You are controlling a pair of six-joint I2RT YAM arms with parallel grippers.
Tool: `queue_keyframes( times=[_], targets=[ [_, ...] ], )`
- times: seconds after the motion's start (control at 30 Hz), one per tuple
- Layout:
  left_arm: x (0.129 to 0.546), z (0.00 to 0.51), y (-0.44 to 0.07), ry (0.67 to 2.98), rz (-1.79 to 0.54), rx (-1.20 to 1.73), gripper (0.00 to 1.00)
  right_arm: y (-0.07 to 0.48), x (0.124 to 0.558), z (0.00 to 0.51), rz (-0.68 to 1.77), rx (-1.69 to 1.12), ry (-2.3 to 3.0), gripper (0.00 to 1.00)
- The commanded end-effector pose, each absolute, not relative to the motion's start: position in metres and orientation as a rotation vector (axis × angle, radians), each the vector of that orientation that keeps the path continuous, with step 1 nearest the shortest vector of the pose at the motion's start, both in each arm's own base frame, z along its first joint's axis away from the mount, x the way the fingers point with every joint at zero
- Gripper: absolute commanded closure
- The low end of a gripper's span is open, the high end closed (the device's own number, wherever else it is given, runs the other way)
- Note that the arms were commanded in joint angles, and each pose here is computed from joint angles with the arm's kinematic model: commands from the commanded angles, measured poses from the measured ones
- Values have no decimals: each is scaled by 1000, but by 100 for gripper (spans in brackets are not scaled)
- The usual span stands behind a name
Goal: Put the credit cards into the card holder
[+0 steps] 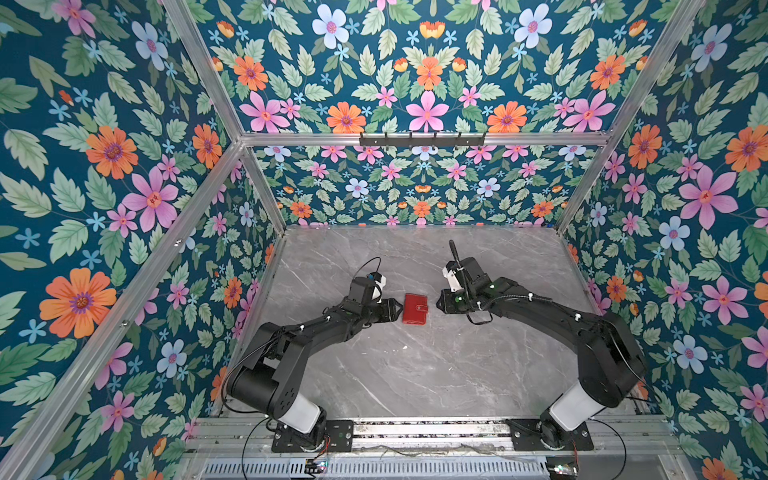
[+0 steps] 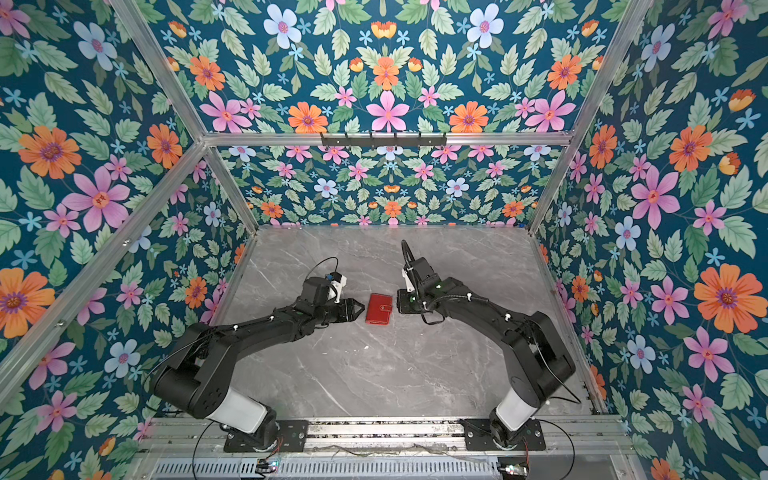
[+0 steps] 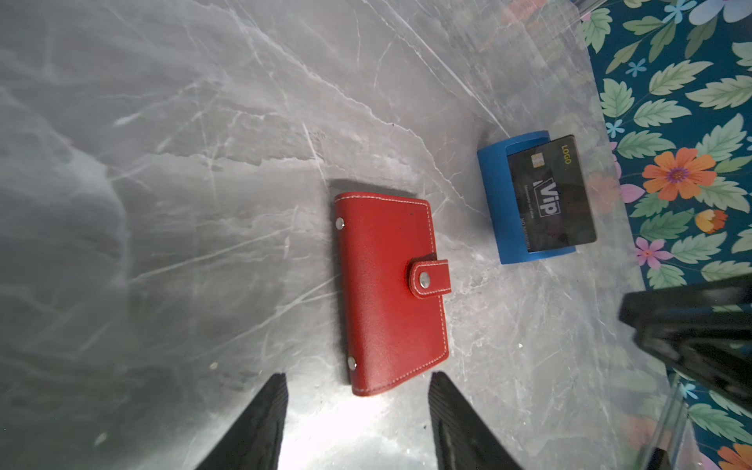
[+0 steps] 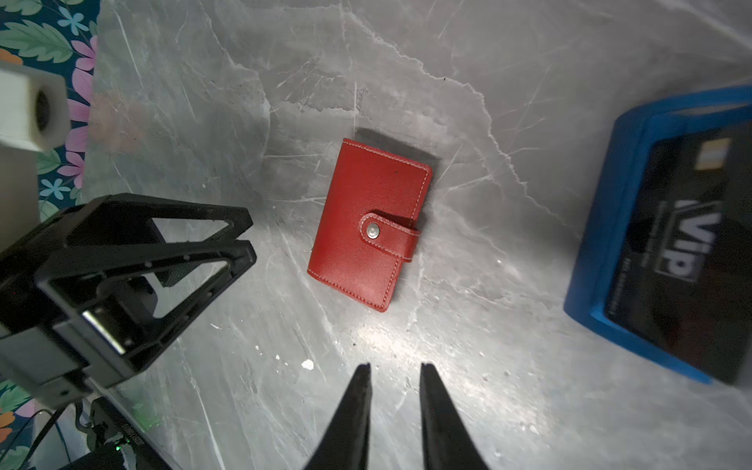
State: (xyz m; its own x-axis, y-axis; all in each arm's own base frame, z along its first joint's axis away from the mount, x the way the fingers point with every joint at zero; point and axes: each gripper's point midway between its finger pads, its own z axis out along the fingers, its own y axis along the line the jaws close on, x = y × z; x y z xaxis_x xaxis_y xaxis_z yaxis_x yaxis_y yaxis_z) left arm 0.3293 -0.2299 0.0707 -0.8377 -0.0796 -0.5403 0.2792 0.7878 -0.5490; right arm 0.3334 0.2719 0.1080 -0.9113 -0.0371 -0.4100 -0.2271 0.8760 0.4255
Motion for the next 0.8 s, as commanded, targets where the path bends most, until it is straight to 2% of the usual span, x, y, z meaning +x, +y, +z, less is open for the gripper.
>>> queue_keyframes(
  times=[0.0,0.17,0.77],
  targets=[
    [333,77,-242,2385,-953,154,45,284,341,101,713,-164,2669,78],
    [338,65,-247,2407,-970,132,49,290,353,84,686,-119,2709,80],
    [345,35,-259,2466,-1030,101,55,293,367,38,591,-70,2806,81]
  ],
)
